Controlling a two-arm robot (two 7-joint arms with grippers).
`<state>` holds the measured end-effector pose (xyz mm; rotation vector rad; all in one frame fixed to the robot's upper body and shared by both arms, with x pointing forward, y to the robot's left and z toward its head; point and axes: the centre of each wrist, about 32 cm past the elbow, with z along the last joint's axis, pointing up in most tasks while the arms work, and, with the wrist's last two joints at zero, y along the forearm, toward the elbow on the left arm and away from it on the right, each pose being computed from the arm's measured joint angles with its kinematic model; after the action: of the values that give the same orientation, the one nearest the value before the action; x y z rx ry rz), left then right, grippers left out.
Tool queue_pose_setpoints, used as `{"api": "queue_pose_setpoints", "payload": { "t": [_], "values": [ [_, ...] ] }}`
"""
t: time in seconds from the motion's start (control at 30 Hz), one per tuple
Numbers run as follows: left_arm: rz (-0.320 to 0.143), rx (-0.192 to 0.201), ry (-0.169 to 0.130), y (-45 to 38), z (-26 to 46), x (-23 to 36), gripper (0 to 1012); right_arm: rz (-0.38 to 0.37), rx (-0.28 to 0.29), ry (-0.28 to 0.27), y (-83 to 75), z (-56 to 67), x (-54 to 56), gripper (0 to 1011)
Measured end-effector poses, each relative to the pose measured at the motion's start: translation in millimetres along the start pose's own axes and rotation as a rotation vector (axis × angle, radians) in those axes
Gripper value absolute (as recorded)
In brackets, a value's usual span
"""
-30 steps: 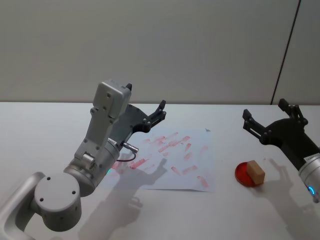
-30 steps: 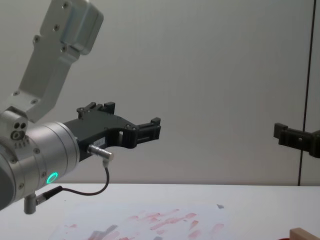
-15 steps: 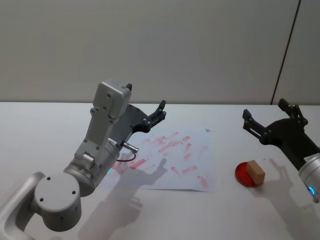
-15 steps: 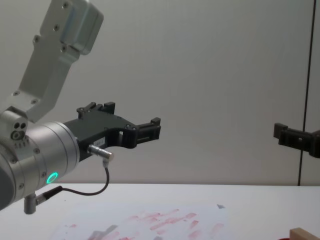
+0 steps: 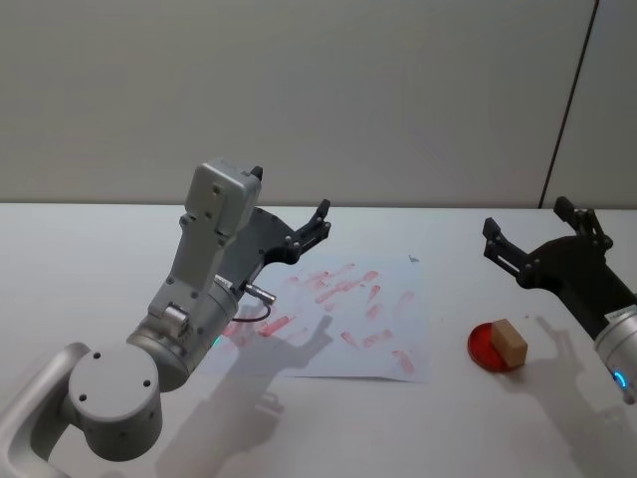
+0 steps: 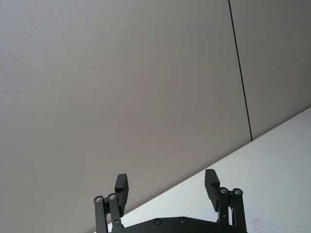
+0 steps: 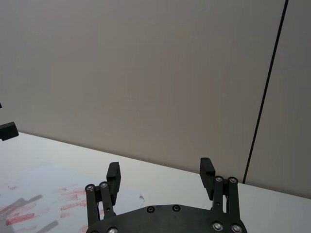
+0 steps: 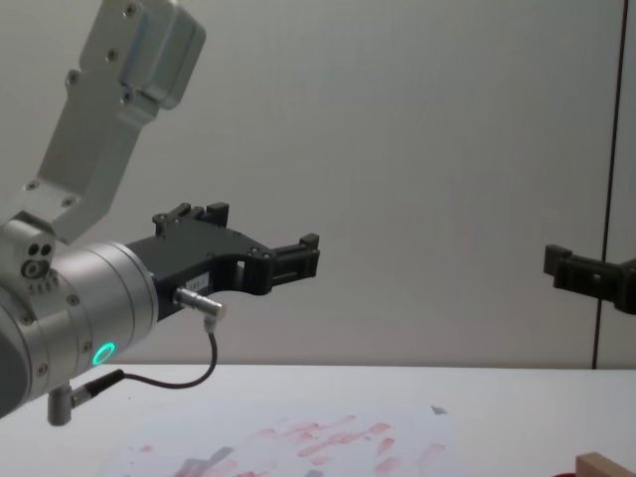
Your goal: Use the one hand to pick up the stamp and affix it onto the A4 paper.
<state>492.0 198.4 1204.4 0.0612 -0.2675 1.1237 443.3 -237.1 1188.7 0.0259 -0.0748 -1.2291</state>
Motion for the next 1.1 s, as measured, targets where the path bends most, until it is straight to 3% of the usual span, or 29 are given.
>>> {"api": "queue_pose_setpoints", "payload": {
  "t": [0.3,0.67,0.87,1.1],
  "values": [
    [0.0,0.0,0.0,0.0,0.0,0.0,1002,-0.001,-0.024,0.005,-11.9,-3.8,10.4,1001],
    [0.0,0.0,0.0,0.0,0.0,0.0,1002,0.003,-0.132,0.022,-51.2,-17.7,27.7,1001],
    [0.0,0.0,0.0,0.0,0.0,0.0,1003,0.022,-0.189,0.02,-65.8,-24.8,30.7,1001],
    [0.0,0.0,0.0,0.0,0.0,0.0,1002,0.042,-0.234,0.016,-71.6,-31.4,29.5,1001]
  ]
}}
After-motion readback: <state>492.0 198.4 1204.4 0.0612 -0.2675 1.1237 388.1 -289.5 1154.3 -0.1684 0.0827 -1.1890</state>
